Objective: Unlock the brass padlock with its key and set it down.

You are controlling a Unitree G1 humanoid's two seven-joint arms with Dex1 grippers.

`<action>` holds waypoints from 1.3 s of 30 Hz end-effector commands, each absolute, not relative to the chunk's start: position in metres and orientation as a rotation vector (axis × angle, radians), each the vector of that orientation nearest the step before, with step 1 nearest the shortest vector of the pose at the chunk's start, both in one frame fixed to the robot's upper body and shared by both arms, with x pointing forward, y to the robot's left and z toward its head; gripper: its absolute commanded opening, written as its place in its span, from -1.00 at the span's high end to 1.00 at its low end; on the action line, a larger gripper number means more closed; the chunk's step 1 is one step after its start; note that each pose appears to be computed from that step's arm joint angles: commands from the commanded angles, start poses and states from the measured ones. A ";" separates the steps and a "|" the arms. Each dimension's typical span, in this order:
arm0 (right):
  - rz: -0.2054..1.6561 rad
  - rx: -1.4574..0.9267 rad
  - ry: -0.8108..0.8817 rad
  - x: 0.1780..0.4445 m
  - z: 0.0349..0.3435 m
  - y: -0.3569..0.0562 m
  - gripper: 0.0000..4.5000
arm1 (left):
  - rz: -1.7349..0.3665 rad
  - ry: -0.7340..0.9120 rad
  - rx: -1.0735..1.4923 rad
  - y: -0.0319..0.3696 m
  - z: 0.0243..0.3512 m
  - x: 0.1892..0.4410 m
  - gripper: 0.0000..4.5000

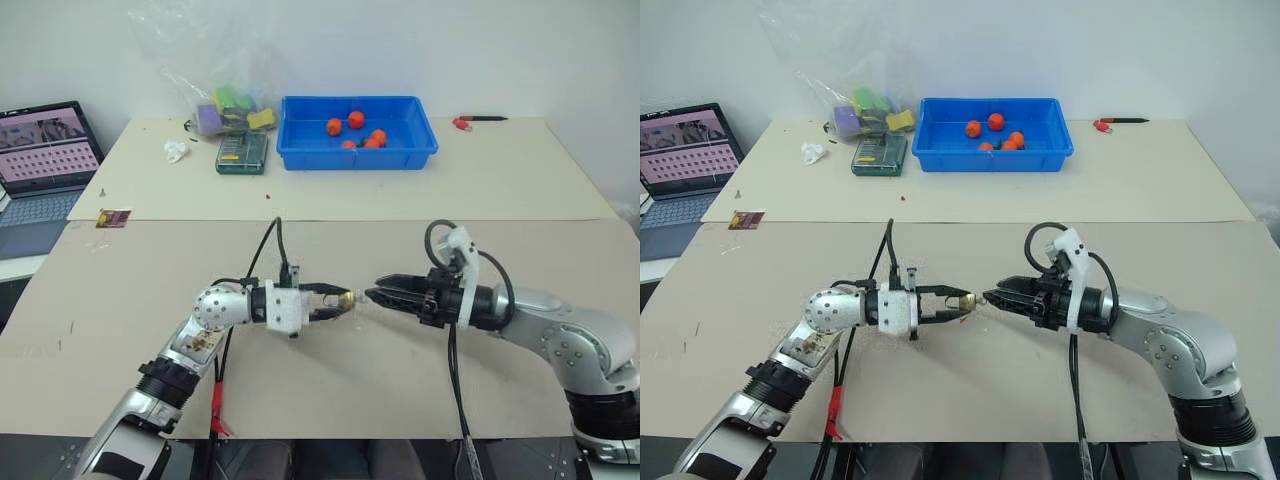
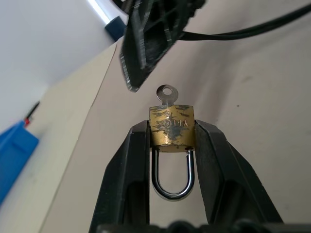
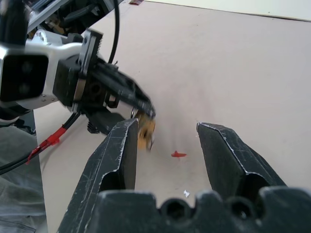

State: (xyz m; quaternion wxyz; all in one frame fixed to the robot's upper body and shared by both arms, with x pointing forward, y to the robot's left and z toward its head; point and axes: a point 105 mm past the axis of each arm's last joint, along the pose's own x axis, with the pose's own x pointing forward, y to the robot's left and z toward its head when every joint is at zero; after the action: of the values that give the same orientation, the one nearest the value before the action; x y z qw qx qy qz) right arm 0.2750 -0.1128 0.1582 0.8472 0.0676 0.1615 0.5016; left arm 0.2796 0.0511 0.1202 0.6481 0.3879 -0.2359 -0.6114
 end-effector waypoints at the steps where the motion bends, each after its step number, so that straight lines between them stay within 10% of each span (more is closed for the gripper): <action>1: 1.083 0.160 0.299 0.269 0.169 -0.108 -0.08 | -1.371 -0.670 0.976 0.049 0.128 0.275 0.65; 37: 1.127 0.198 0.286 0.263 0.174 -0.094 -0.08 | -1.213 -0.948 1.009 0.025 0.165 0.279 0.65; 39: 1.136 0.201 0.289 0.261 0.175 -0.093 0.14 | -1.195 -0.961 1.010 0.025 0.171 0.281 0.65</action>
State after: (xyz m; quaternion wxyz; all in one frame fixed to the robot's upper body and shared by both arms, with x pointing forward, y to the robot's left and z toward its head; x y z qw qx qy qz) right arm 0.2657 -0.0957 0.1594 0.8330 0.1025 0.1614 0.5192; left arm 0.2810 0.0274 0.1503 0.6078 0.4424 -0.3815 -0.5380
